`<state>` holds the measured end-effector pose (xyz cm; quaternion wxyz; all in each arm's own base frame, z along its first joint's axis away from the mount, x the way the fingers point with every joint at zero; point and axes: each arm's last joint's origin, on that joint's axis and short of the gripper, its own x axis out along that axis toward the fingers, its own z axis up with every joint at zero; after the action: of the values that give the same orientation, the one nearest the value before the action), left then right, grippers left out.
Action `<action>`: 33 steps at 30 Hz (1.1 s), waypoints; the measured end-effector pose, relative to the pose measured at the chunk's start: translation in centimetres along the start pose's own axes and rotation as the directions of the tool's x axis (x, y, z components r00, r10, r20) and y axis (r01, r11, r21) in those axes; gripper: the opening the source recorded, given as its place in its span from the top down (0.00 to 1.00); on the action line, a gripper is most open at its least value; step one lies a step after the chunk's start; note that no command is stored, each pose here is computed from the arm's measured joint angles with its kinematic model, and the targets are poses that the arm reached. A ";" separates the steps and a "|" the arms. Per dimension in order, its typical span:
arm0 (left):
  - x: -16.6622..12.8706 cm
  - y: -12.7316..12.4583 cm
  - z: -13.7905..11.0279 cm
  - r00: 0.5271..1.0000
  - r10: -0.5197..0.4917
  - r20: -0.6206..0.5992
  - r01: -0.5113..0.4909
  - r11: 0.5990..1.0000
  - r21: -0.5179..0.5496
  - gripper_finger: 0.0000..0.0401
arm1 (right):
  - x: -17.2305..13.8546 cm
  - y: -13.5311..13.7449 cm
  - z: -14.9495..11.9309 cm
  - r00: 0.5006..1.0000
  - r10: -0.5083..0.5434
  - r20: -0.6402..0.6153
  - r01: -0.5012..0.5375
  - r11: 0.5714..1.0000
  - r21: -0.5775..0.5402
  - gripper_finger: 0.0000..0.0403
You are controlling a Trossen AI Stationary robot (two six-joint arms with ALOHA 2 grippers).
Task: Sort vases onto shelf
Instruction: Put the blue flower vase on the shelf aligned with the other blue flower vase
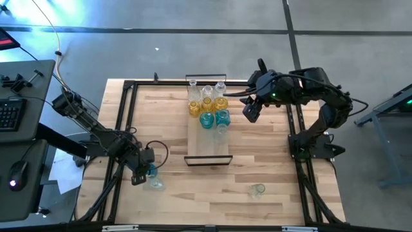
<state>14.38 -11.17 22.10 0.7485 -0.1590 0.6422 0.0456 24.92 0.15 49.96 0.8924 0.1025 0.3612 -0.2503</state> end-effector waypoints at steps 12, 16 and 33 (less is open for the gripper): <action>-0.1 0.0 0.1 1.000 0.001 0.008 -0.001 1.000 0.008 0.35 | 0.0 0.1 0.0 1.000 0.007 -0.003 -0.007 1.000 -0.003 0.54; -0.2 0.1 0.1 1.000 -0.013 0.004 0.013 1.000 -0.010 0.35 | -0.1 0.3 -0.1 1.000 0.017 -0.003 -0.017 1.000 -0.009 0.54; -1.3 1.0 0.3 0.997 0.048 0.060 -0.045 0.998 -0.051 0.35 | -0.4 0.8 -0.4 1.000 0.028 -0.001 -0.028 1.000 -0.007 0.54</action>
<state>14.21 -9.90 23.23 0.7625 -0.1610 0.6210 0.0839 24.90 1.12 49.96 0.8961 0.1045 0.3610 -0.2362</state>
